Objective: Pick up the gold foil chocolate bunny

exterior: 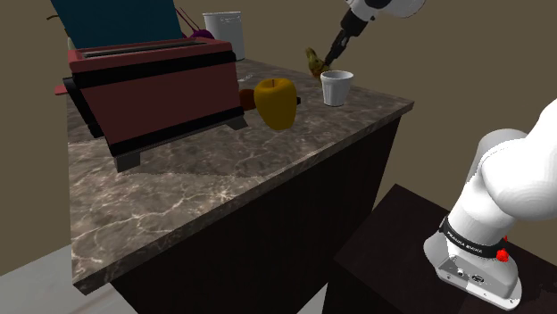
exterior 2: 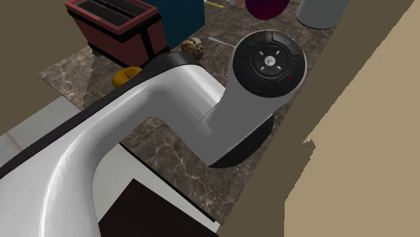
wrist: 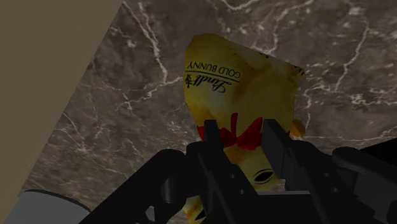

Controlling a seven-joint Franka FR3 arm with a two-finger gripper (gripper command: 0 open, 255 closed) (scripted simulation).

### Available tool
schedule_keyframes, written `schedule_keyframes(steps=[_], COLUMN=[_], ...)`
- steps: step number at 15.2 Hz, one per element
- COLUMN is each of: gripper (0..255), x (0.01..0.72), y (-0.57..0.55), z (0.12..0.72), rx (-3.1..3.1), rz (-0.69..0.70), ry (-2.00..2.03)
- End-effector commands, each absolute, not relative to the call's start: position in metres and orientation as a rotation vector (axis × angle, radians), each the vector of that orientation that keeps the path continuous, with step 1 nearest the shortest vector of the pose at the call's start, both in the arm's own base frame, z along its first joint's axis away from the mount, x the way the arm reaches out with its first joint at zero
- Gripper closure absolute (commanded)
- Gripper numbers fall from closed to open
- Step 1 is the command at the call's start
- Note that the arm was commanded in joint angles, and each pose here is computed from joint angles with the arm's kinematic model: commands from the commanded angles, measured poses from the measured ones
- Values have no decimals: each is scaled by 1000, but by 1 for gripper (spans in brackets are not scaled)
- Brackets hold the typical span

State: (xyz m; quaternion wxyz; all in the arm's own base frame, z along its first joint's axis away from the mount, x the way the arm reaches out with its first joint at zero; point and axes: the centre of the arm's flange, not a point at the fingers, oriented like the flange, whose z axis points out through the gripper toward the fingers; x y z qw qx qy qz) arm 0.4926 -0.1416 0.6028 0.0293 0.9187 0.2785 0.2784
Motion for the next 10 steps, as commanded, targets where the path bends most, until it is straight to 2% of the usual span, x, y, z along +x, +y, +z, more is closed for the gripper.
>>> schedule_keyframes(steps=[1, 10], gripper=[255, 255], x=[492, 492], y=[-141, -141], z=[612, 650], rx=[2834, 2834], rz=[859, 859], ry=[859, 859])
